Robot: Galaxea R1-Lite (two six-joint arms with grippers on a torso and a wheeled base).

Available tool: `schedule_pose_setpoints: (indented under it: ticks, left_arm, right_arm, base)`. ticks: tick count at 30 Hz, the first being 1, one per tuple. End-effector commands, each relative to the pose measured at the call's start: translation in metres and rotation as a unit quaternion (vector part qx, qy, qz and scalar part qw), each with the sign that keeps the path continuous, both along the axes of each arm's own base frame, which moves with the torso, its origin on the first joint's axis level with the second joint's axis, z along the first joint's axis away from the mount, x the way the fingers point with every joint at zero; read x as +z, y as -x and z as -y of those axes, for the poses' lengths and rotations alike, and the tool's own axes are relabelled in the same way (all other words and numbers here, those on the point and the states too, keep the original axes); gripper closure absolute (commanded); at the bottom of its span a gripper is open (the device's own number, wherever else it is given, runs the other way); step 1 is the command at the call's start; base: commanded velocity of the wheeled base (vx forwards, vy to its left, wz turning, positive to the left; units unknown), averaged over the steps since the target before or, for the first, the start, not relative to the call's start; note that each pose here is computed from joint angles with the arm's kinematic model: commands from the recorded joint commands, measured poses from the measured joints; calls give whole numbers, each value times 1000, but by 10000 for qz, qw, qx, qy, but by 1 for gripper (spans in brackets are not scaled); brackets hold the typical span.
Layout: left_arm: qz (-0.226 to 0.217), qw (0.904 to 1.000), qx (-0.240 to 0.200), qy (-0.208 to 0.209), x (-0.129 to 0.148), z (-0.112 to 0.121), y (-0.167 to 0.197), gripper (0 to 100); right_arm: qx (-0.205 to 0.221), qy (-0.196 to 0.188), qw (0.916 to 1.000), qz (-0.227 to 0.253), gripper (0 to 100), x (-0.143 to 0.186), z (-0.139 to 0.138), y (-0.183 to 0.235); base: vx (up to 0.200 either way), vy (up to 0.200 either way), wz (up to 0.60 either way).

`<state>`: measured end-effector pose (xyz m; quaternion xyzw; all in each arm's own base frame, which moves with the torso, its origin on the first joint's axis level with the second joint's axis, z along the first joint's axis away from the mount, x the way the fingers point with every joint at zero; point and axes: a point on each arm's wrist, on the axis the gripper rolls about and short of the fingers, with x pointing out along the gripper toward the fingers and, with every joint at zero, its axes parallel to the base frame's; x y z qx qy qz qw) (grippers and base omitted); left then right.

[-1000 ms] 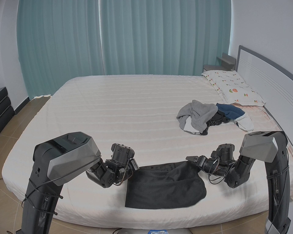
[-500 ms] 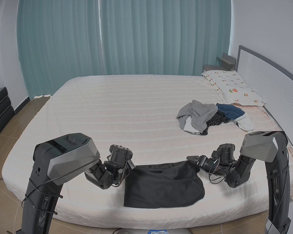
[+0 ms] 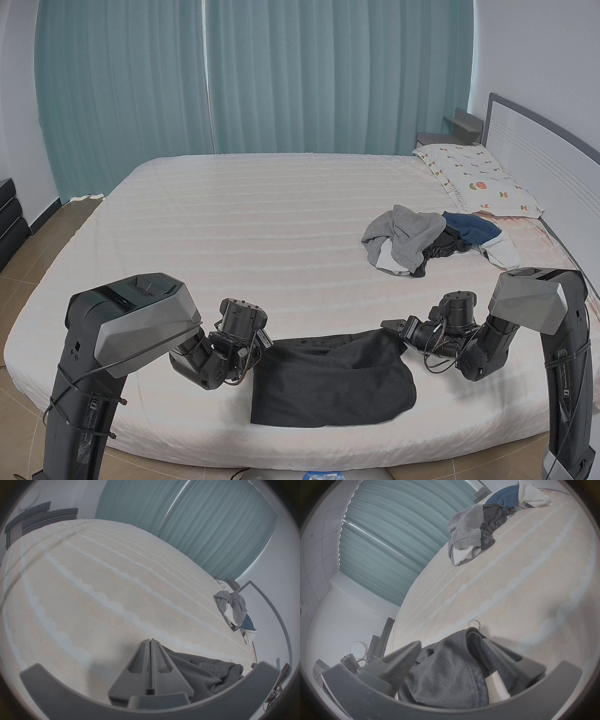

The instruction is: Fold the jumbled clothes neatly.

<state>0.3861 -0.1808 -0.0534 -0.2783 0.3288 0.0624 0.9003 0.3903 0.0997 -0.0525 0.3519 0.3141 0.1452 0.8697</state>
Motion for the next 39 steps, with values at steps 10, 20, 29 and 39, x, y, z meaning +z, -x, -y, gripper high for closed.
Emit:
schedule_pose_setpoints:
  ticks: [10,20,29,39]
  left_arm:
    - [-15,10000,2,-40,0,-1,1,100]
    - [-32,10000,-7,-72,-3,-1,1,100]
    - [-32,10000,-2,-66,-2,-1,1,100]
    - [-32,10000,-2,-66,-2,-1,1,100]
  right_arm:
    - [-46,-45,9999,100,100,5,2,-2]
    - [-274,-75,9994,212,100,9,12,-4]
    - [-446,-32,9987,238,100,9,13,-4]
    - [-592,2,9976,351,100,5,17,-5]
  base:
    - [0,0,0]
    - [0,0,0]
    - [0,0,0]
    - [0,0,0]
